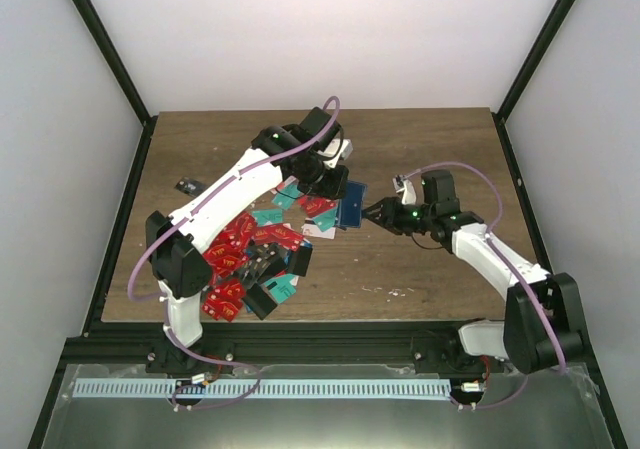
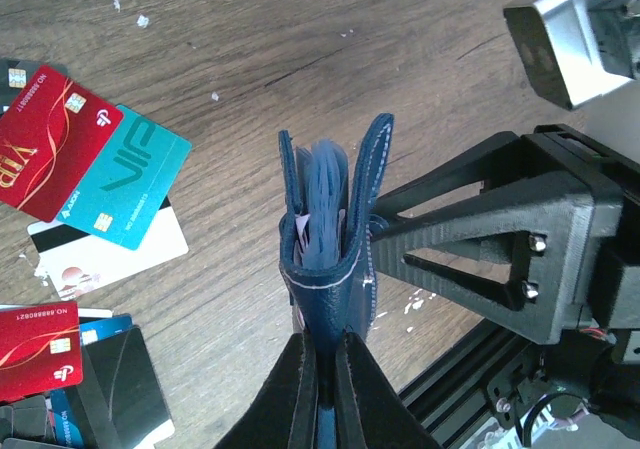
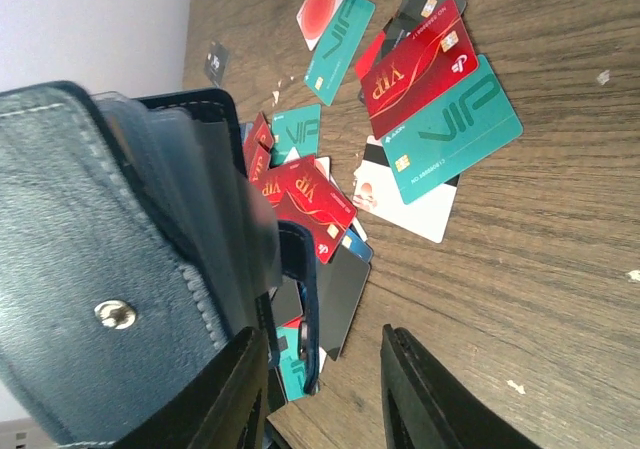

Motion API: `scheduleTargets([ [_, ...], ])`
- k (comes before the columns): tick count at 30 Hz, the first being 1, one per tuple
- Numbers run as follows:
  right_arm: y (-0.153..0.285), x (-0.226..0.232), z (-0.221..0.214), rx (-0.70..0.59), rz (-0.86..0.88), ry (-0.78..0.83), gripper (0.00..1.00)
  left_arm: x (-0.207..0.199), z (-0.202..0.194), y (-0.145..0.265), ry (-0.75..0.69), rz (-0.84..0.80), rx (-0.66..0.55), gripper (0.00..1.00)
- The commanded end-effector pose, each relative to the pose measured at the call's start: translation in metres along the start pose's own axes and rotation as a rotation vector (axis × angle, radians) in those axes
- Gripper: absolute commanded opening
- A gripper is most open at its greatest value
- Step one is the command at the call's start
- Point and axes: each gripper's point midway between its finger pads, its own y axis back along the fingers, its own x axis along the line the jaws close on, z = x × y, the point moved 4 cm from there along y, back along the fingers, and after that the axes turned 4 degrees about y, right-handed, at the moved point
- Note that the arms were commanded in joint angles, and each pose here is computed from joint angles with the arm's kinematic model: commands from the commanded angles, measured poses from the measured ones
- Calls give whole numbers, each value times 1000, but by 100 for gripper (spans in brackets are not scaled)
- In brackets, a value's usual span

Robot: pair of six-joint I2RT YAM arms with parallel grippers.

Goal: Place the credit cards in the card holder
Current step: Open the card holder at the center of the board.

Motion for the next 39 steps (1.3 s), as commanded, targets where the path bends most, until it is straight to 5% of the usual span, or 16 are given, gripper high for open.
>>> scheduleTargets([
  [1,0,12,15,-17,38,29,32,-9,5,15,-10,-42,-43,4],
  [14,-7,5,10,15,42,20,1,-7,3,3,6,-60,-25,4],
  [31,8,-33,-34,110,-204,-84,1,24,-37,-104,130,-154,119,6],
  [33,8,-33,-35,124,-207,-90,1,32,-42,-115,140,-129,134,17],
  [39,13,-23,-36,127,-178,-76,1,62,-54,-116,131,68,108,81],
])
